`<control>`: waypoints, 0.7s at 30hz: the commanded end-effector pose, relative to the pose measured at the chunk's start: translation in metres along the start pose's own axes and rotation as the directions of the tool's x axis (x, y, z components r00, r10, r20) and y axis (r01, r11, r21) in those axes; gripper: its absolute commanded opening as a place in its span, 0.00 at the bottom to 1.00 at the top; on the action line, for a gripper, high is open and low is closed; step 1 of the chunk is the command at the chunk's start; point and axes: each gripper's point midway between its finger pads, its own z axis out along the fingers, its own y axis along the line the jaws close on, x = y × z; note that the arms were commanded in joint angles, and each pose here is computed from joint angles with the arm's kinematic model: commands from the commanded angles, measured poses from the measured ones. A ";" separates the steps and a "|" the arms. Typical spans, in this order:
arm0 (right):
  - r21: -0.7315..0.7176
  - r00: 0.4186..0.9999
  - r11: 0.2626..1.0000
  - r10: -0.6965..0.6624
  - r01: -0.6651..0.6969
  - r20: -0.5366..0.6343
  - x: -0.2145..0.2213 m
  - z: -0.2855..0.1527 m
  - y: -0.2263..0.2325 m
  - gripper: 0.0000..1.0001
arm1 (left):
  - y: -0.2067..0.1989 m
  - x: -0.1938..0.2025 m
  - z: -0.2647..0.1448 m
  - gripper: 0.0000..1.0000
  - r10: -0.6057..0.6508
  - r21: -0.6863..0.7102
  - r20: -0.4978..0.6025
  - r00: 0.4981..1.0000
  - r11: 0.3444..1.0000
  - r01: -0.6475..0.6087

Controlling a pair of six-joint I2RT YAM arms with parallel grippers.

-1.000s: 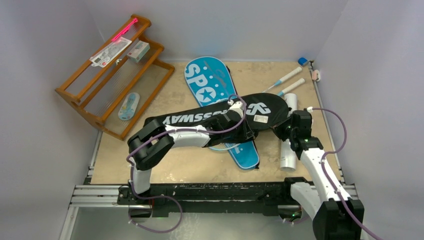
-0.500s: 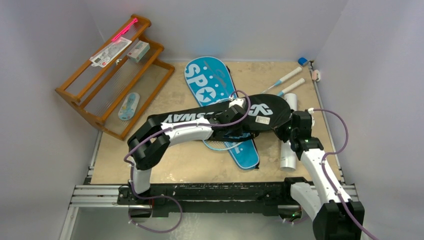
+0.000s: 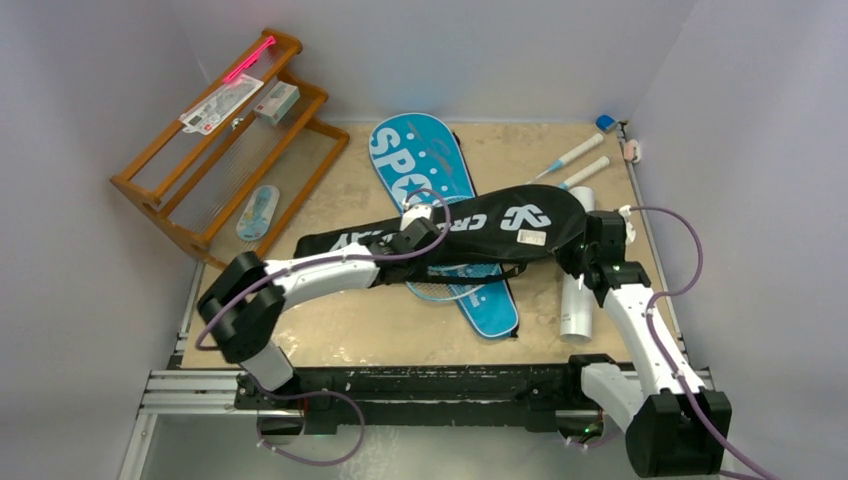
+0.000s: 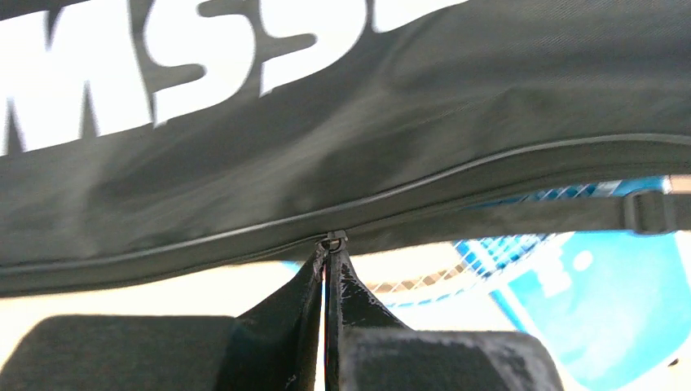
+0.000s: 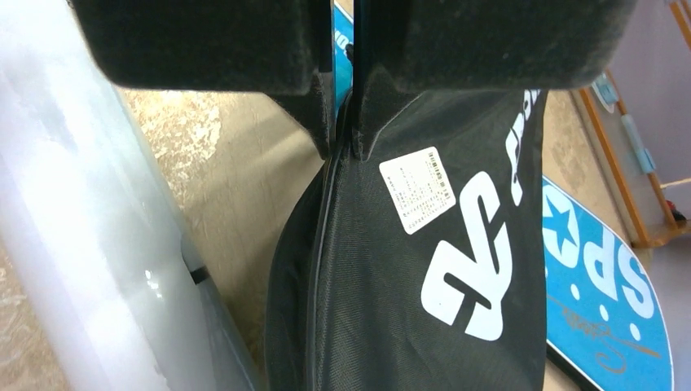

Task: Pack up the badminton gear
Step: Zip the racket bag at the center of the board.

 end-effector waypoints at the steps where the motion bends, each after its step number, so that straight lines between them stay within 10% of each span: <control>1: -0.027 0.989 0.996 -0.078 0.082 0.128 -0.041 -0.007 0.023 0.00 | 0.045 0.009 -0.033 0.00 0.009 -0.085 0.017 1.000 0.996 -0.008; 21: -0.099 0.991 0.994 0.060 -0.048 0.118 -0.145 0.015 0.066 0.00 | 0.124 0.056 -0.084 0.00 -0.295 -0.011 0.052 0.954 0.955 0.296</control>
